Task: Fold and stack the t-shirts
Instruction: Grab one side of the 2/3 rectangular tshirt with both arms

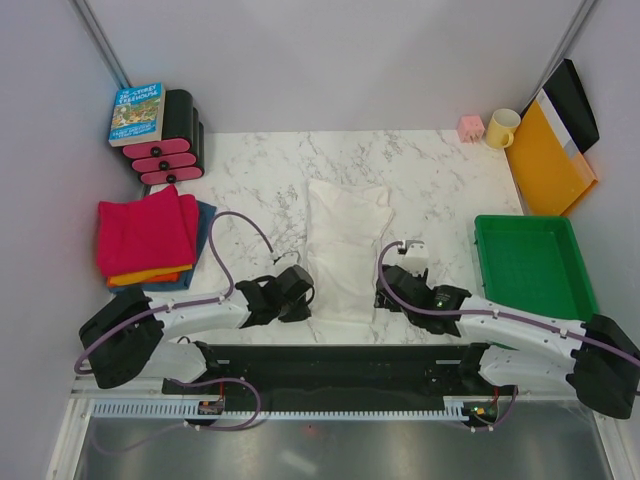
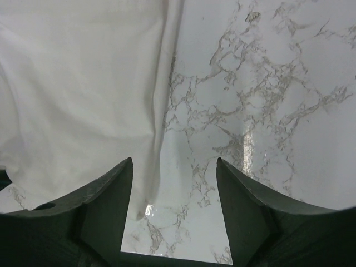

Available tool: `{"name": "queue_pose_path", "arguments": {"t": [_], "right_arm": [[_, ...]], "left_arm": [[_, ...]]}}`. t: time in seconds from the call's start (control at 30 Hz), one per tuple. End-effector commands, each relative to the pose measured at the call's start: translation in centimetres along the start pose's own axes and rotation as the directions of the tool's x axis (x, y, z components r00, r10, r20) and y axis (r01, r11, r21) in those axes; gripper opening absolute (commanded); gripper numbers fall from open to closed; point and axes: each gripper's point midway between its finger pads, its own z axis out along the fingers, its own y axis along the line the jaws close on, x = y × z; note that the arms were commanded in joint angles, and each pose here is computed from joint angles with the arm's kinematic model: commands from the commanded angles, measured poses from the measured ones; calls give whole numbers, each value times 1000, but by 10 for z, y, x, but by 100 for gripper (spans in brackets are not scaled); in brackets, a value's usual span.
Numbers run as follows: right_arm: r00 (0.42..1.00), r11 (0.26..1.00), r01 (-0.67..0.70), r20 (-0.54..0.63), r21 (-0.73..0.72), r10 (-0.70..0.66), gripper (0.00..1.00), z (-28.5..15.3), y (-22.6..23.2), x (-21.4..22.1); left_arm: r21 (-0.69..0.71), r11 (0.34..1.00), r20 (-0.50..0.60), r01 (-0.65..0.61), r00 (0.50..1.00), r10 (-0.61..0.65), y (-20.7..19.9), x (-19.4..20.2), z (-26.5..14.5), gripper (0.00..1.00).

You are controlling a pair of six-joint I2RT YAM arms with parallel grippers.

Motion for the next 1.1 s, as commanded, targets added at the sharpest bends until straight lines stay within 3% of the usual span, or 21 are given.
{"name": "queue_pose_path", "arguments": {"t": [0.0,0.17,0.6,0.8,0.93,1.07], "right_arm": [[998,997,-56,-27,-45,55,68,-4,4,12],[992,975,-109,-83,-192,95,68,-10,35,30],[982,975,-144,-143,-169,121,67,-4,42,61],[977,980,-154,-168,-123,132,58,-6,26,82],[975,986,-146,-181,-86,128,44,-5,14,93],[976,988,-143,-175,-59,131,37,-3,7,97]], "left_arm": [[-58,998,-18,11,1000,-12,20,12,1,5],[-61,998,-32,2,999,-4,21,15,2,2],[-49,999,-31,-8,999,6,18,14,1,2],[-44,999,-28,-3,1000,2,15,13,0,2],[-44,999,-28,0,1000,-1,15,13,1,2],[-44,999,-29,0,1000,-1,16,14,1,2]]}}
